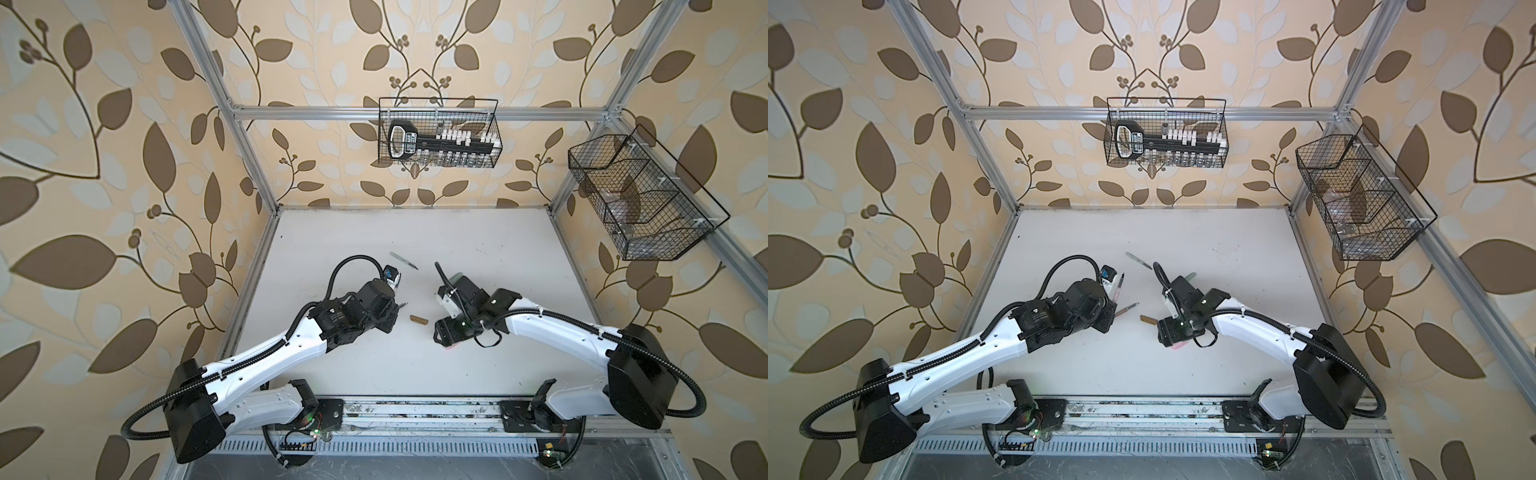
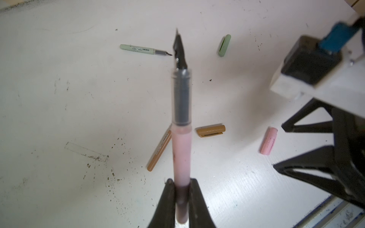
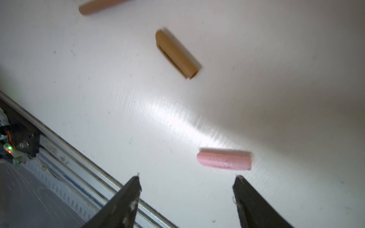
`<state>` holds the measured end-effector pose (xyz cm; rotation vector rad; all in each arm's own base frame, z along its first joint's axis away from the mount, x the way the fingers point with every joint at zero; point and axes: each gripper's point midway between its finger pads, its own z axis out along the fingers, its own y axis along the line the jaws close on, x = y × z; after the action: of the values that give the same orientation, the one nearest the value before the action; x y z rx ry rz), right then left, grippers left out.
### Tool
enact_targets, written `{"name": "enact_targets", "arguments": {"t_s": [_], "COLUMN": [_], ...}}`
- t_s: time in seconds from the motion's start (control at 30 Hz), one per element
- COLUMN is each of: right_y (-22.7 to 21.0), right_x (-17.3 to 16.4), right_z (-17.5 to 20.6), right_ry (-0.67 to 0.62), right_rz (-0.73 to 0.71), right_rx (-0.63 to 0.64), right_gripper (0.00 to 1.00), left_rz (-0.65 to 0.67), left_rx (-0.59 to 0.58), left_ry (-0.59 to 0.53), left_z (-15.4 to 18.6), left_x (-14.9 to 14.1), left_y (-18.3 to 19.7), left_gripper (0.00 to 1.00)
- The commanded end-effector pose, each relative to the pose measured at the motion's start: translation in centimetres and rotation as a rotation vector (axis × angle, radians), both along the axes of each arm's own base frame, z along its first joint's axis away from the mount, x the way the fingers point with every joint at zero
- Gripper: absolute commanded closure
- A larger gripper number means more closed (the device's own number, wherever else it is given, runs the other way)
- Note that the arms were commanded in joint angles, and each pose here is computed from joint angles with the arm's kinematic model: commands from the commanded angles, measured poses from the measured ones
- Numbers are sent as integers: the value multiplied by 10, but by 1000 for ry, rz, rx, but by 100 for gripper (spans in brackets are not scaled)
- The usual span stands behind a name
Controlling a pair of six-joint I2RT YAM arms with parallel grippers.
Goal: Insert pens into pen caps
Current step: Move the pen cap to the bottom-center of the table, then rotate the pen cap at the bottom-center of the table.
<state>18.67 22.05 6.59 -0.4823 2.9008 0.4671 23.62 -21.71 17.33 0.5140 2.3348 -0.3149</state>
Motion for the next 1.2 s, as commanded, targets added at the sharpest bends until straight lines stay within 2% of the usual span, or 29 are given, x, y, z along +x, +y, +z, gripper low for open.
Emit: {"name": "enact_targets", "arguments": {"t_s": [0.0,0.1,0.3,0.57,0.7,0.9,1.17], "right_y": [-15,-19,-3,4,0,15,49], "right_x": [-27,-33,-20,0,13,30,22], "right_z": [-18,-28,-37,-48,-49,-45,-46], "right_ry": [98,103,67,48,26,-9,17], "right_rz": [-101,-138,-142,-142,-138,-77,57], "right_rx": [-22,-2,64,70,34,19,31], "right_gripper": [23,23,22,21,21,21,22], "left_rz": [-25,-26,-29,-25,-19,-8,13], "left_rx": [-23,-27,-43,-43,-39,-24,-16], "left_ry": [-27,-26,-29,-21,-19,24,49], "left_z": [14,15,16,13,11,-1,-11], "left_x": [2,1,0,-4,-5,-8,-12], "left_y": [-7,-7,-8,-4,-1,-1,5], "left_gripper": [87,87,87,87,87,88,88]}}
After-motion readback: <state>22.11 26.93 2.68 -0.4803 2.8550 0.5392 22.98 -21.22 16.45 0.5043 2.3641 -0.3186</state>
